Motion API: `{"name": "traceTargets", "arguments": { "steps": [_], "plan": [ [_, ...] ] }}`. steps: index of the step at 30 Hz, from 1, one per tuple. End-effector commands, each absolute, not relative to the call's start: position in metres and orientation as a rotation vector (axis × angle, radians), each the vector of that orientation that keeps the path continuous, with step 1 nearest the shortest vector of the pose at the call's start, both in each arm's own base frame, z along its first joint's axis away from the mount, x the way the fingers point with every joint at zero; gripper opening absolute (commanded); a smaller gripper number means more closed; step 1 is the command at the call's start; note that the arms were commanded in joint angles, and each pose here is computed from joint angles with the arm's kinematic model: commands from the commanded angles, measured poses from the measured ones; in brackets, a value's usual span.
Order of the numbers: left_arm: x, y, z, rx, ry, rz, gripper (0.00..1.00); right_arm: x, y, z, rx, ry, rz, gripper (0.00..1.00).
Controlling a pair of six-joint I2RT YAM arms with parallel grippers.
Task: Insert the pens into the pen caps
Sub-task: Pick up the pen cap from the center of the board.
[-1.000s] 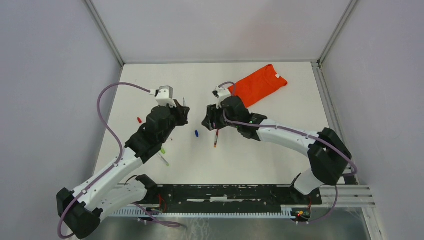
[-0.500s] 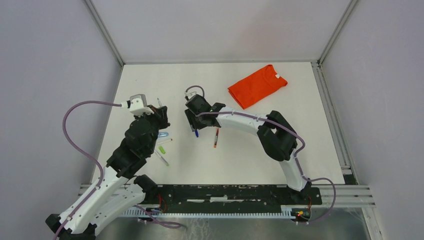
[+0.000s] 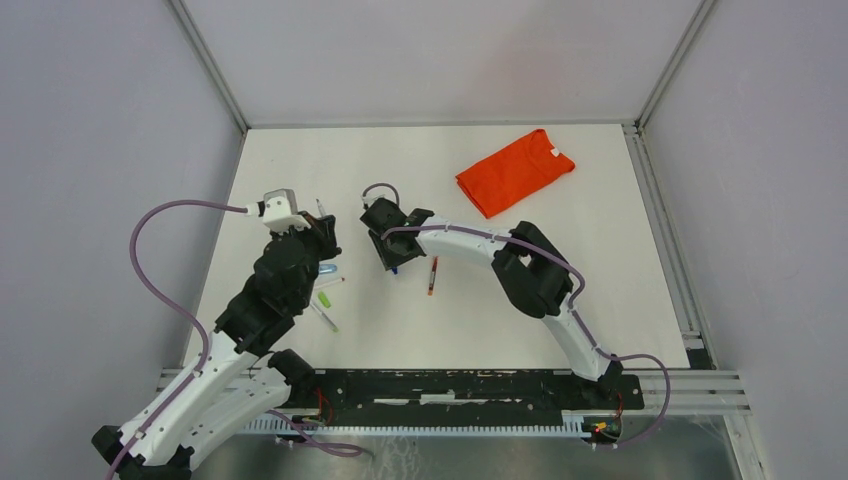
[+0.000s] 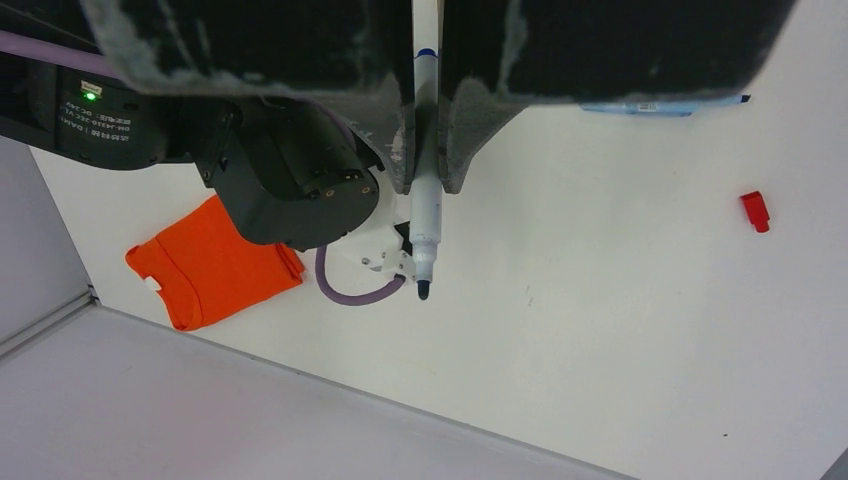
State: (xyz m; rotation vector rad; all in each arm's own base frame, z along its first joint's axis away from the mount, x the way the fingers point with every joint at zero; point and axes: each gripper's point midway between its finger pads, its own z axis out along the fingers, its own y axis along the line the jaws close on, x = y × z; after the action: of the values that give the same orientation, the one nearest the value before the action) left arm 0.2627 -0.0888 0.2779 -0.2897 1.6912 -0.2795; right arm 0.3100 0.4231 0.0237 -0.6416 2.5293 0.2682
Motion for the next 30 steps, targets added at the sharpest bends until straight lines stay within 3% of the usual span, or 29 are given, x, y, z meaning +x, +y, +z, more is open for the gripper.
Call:
{"name": "traceTargets", "arguments": {
  "steps": [1,7,12,19,23,30],
  "plan": [
    [0.263,-0.091,0.278,-0.325,1.686,-0.313,0.02,0.309,0.426,0.02,-0.645,2.55,0.231,0.39],
    [0.265,-0.093,0.276,-0.319,1.693,-0.313,0.02,0.303,0.422,0.011,-0.688,2.575,0.192,0.35],
    [0.266,-0.094,0.276,-0.31,1.698,-0.306,0.02,0.302,0.418,0.021,-0.714,2.561,0.193,0.21],
    [0.268,-0.095,0.275,-0.29,1.709,-0.291,0.02,0.303,0.436,0.105,-0.773,2.346,0.491,0.13],
    [0.269,-0.102,0.279,-0.248,1.7,-0.315,0.02,0.309,0.384,0.132,-0.686,2.316,0.491,0.11],
    [0.271,-0.122,0.287,-0.162,1.666,-0.408,0.02,0.297,0.244,0.086,-0.588,2.495,0.187,0.11]
  ]
}}
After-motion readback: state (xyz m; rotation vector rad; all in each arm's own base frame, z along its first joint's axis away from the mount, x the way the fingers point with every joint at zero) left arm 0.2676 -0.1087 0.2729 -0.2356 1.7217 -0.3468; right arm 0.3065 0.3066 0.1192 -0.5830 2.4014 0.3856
